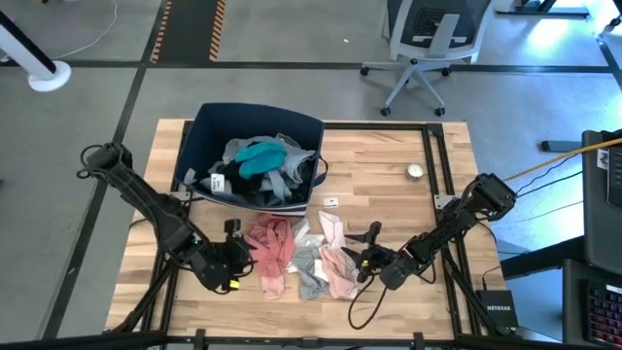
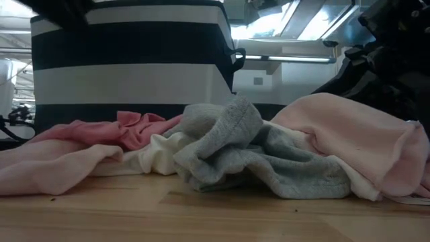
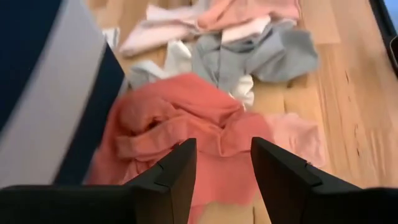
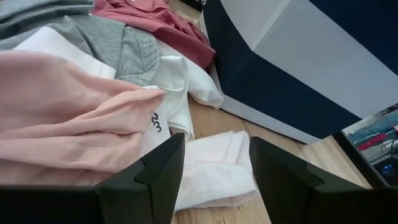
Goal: Sort clothes
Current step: Put the pink shirt into the blue laundry organizer
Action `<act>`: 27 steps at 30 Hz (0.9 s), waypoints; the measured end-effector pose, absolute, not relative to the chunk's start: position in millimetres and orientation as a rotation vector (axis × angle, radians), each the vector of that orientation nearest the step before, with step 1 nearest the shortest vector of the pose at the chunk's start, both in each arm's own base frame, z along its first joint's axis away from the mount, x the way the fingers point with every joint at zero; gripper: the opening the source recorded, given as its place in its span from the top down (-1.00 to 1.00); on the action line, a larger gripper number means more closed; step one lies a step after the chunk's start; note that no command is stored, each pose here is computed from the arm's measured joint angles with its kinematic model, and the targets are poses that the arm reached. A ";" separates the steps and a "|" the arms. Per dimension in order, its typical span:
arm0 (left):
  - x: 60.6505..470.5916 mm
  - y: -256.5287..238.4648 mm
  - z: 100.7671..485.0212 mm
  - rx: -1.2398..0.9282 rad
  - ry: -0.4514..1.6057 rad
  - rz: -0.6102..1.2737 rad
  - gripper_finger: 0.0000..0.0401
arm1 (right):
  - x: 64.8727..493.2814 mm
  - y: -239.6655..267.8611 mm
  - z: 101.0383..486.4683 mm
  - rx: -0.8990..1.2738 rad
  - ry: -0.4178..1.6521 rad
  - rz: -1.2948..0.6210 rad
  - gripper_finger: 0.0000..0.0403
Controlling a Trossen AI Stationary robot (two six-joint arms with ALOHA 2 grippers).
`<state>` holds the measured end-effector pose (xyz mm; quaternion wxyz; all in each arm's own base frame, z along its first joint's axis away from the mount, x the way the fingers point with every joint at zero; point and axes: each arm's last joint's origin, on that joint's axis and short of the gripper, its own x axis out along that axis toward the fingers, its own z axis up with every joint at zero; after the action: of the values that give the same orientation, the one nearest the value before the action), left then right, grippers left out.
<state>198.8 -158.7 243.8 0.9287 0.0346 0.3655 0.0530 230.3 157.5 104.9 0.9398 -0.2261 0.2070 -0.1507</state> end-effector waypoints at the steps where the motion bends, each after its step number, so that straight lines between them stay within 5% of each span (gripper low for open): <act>1: 198.8 -158.9 240.3 0.057 0.755 0.109 0.26 | 230.3 157.5 104.9 -0.461 0.422 -0.308 0.01; 18: 219.7 -156.7 202.1 0.089 0.796 0.171 0.25 | 230.3 157.4 104.9 -0.463 0.423 -0.307 0.01; 27: 240.1 -148.9 180.9 0.098 0.835 0.227 0.02 | 230.3 157.5 104.9 -0.463 0.424 -0.307 0.01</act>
<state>240.1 -148.9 180.9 0.9066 0.0473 0.4046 0.1098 230.3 157.5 104.9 0.9395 -0.2270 0.2075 -0.1505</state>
